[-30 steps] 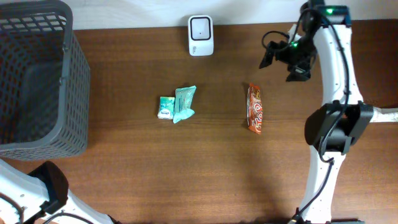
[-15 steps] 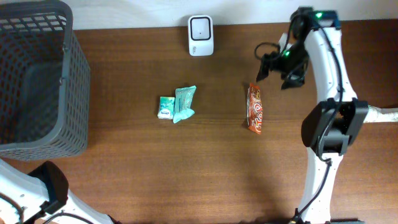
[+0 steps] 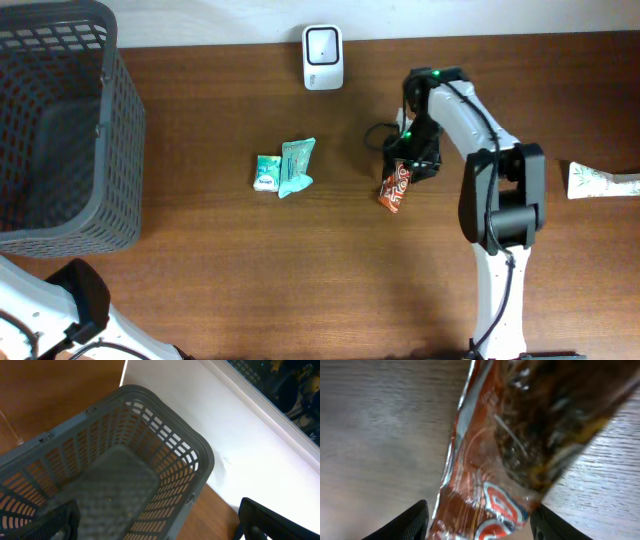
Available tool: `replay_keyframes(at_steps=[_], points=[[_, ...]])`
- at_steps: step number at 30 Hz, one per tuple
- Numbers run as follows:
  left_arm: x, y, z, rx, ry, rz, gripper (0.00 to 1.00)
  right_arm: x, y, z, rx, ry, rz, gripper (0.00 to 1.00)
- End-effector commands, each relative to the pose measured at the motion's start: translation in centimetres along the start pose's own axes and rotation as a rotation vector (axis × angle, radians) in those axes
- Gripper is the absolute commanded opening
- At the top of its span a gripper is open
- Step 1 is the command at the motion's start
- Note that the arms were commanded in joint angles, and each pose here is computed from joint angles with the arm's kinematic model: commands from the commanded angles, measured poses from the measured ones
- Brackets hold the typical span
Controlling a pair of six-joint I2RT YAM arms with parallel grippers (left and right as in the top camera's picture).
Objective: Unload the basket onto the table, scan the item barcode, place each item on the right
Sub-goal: 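Lower the right gripper and grasp the orange snack bar, then lift the orange snack bar with the right gripper to the scanner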
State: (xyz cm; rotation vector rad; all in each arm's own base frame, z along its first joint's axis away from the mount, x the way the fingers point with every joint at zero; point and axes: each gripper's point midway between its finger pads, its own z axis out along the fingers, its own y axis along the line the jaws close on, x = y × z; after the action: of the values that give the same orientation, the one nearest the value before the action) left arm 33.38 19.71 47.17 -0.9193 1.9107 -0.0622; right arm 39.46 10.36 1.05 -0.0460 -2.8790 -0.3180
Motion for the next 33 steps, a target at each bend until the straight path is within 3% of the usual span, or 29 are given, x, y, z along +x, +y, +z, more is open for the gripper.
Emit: replay_keyframes(at_steps=[1,5,6,7,8,12,17,20,25,29,33], points=[[-0.1,-0.1,-0.4,0.005,-0.009,0.009,0.99,0.1,-0.6,0.5,0.044,-0.005,0.022,0.6],[-0.1,-0.1,-0.4,0.005,-0.008,0.009,0.99,-1.1,-0.7,0.7,0.045,-0.053,0.079,0.53],[-0.1,-0.1,-0.4,0.005,-0.009,0.01,0.99,-1.4,-0.6,0.9,0.041,-0.067,0.103,0.45],[-0.1,-0.1,-0.4,0.005,-0.009,0.01,0.99,-1.7,-0.5,1.0,0.029,-0.079,0.119,0.31],[-0.1,-0.1,-0.4,0.005,-0.008,0.009,0.99,-2.0,-0.1,1.0,0.005,-0.086,0.115,0.04],[-0.1,-0.1,-0.4,0.005,-0.008,0.009,0.99,-4.3,1.8,-2.5,-0.053,-0.185,0.082,0.04],[-0.1,-0.1,-0.4,0.005,-0.008,0.009,0.99,-11.5,9.3,-19.2,-0.172,-0.73,-0.106,0.04],[-0.1,-0.1,-0.4,0.005,-0.009,0.01,0.99,-14.2,13.5,-23.0,-0.24,-0.945,-0.206,0.04],[-0.1,-0.1,-0.4,0.005,-0.008,0.009,0.99,-17.2,20.5,-23.4,-0.319,-1.179,-0.345,0.04],[-0.1,-0.1,-0.4,0.005,-0.008,0.009,0.99,-18.8,20.4,-20.2,-0.169,-1.212,-0.267,0.04],[-0.1,-0.1,-0.4,0.005,-0.008,0.009,0.99,-18.7,18.1,-20.5,-0.164,-1.175,-0.168,0.04]])
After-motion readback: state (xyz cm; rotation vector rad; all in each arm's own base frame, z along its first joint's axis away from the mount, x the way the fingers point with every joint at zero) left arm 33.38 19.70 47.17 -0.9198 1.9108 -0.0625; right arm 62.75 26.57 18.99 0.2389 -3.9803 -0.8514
